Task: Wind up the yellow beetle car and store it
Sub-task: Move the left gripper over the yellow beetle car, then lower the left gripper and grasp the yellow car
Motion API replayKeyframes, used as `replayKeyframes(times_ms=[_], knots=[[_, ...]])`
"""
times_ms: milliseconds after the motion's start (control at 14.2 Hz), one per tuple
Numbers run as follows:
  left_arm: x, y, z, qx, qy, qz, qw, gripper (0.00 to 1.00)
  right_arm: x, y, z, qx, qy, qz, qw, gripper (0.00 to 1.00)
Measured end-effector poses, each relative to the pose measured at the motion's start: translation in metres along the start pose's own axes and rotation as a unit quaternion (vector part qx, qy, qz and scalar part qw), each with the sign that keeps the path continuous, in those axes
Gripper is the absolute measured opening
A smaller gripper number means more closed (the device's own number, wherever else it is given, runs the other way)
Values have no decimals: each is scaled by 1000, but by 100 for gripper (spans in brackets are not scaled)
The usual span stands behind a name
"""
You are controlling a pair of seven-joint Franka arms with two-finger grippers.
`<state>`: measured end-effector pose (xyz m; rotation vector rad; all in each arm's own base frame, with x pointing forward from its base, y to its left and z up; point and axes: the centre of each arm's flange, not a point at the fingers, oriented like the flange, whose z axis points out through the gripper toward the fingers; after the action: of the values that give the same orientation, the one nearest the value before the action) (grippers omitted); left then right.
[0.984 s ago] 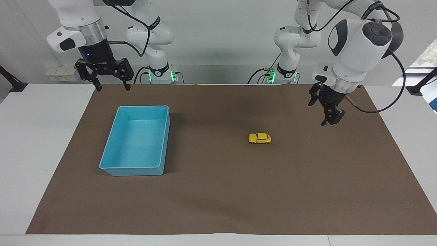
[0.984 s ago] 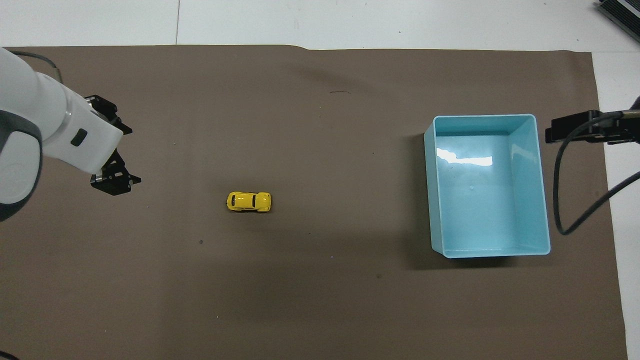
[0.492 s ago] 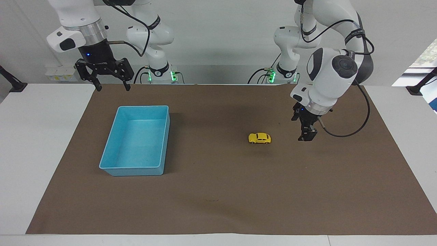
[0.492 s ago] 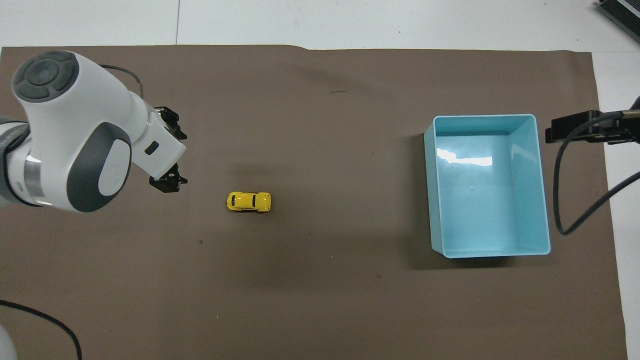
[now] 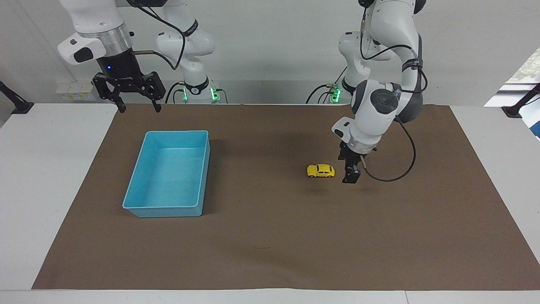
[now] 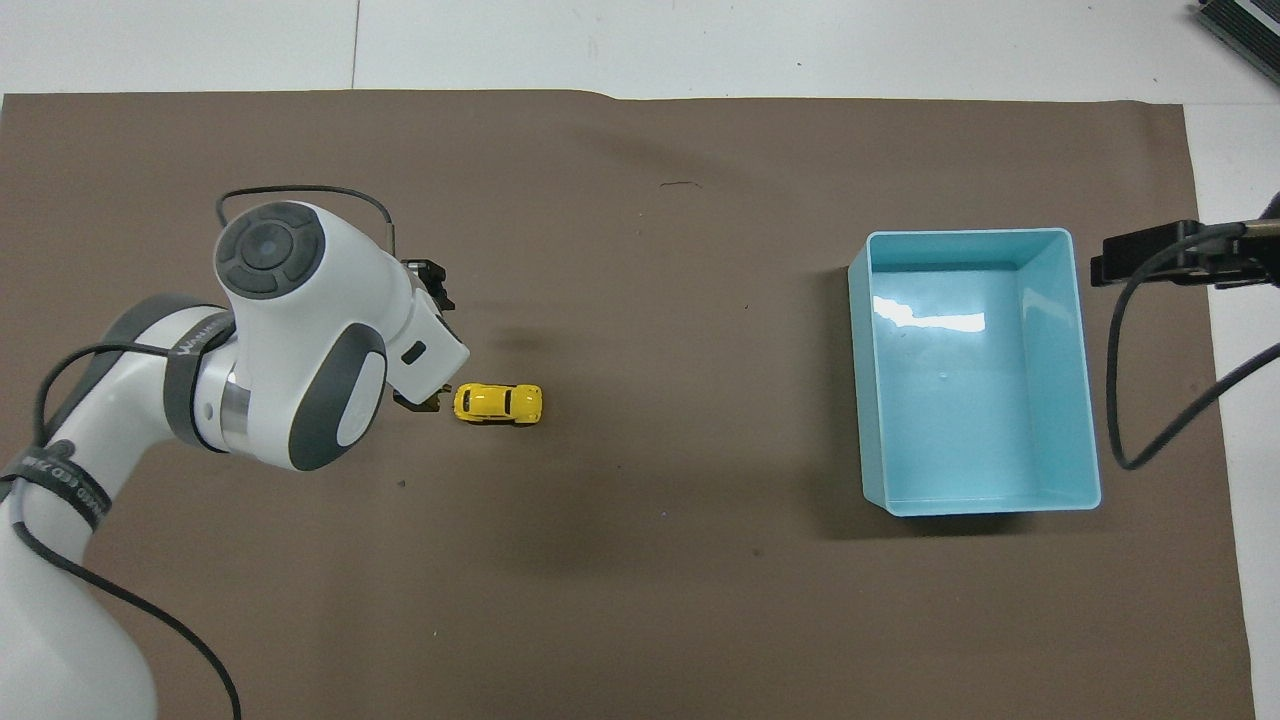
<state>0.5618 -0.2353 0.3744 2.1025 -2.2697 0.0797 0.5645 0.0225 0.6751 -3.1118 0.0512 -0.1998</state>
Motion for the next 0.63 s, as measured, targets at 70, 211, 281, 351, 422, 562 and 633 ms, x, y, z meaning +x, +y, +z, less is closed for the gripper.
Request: replayKeyframes(times_ms=[70,211,281,351,422,562,633], knots=[[6,7,11,2,0,-2,1000,100,0,0,0,0,0,0,1000,100],[16,20,31,4,1,-3,1000,100,0,0,0,0,0,0,1000,100],[20,26,39,6,1,-8,1000,100,0,0,0,0,0,0,1000,100],[22,31,47,9,2,-13,1000,100,0,0,0,0,0,0,1000,100],[23,35,54,10,2,-16,1000,100,0,0,0,0,0,0,1000,100],[28,45,66,16,4,-24,1000,100,0,0,0,0,0,0,1000,100],[30,48,71,19,5,-32,999,100,0,0,0,0,0,0,1000,100]])
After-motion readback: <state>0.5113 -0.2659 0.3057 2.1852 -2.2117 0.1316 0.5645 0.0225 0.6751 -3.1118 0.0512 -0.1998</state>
